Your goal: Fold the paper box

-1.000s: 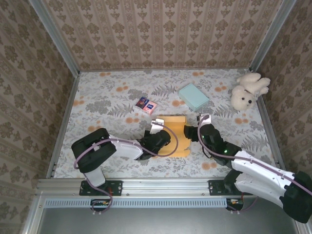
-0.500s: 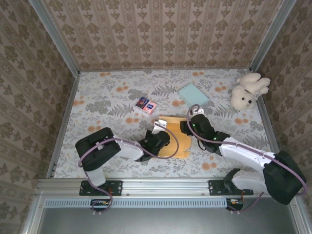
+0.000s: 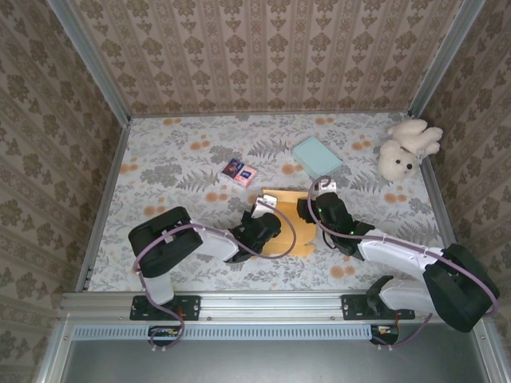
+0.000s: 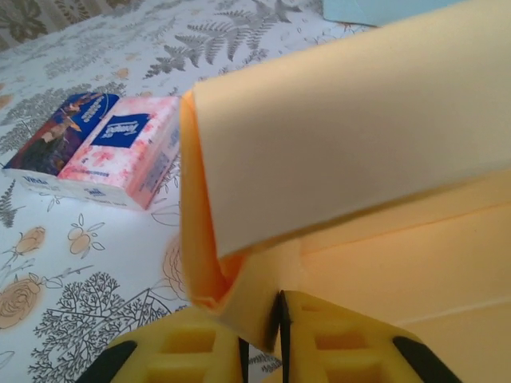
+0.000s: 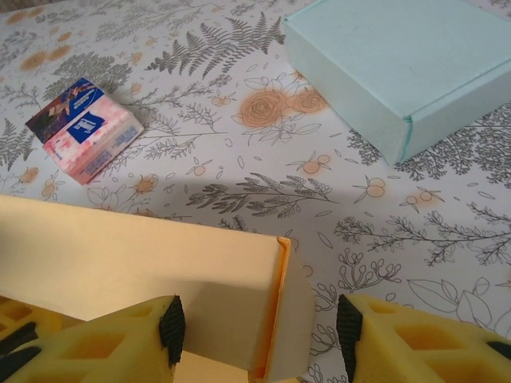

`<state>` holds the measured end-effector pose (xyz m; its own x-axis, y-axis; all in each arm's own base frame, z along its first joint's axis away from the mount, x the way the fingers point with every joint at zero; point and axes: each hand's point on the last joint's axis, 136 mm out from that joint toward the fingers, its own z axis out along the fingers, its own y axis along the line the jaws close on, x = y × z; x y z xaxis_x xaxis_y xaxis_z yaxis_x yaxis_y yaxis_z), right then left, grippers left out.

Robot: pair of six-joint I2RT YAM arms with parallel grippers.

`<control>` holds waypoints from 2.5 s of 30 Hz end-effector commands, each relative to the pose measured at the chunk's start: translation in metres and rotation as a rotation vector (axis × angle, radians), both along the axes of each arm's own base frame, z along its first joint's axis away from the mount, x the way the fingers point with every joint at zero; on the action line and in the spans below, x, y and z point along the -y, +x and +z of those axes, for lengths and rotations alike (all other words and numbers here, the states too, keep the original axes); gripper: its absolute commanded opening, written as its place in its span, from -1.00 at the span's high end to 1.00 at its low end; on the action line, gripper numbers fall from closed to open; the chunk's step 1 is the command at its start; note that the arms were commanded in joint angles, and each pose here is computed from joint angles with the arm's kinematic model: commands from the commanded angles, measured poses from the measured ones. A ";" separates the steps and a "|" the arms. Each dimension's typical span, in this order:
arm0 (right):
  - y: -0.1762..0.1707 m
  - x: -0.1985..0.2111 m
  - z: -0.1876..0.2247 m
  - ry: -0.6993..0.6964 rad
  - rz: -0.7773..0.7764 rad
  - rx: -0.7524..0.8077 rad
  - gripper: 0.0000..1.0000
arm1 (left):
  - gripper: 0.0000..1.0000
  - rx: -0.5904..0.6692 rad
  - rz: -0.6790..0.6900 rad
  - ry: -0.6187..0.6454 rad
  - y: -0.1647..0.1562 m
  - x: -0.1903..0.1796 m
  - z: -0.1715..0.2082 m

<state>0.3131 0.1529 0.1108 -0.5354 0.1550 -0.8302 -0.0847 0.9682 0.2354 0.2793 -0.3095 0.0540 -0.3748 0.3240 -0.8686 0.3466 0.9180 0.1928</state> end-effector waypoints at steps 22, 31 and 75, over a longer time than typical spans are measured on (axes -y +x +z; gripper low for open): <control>-0.007 0.014 -0.016 -0.046 -0.034 -0.038 -0.11 | 0.28 -0.042 -0.407 -0.134 -0.045 -0.024 0.031; -0.009 0.013 -0.016 -0.047 -0.019 -0.039 -0.11 | 0.37 -0.021 -0.526 -0.206 -0.032 -0.018 0.045; -0.005 0.006 -0.025 -0.076 0.030 -0.063 -0.10 | 0.73 -0.049 -0.690 -0.132 0.008 0.040 0.014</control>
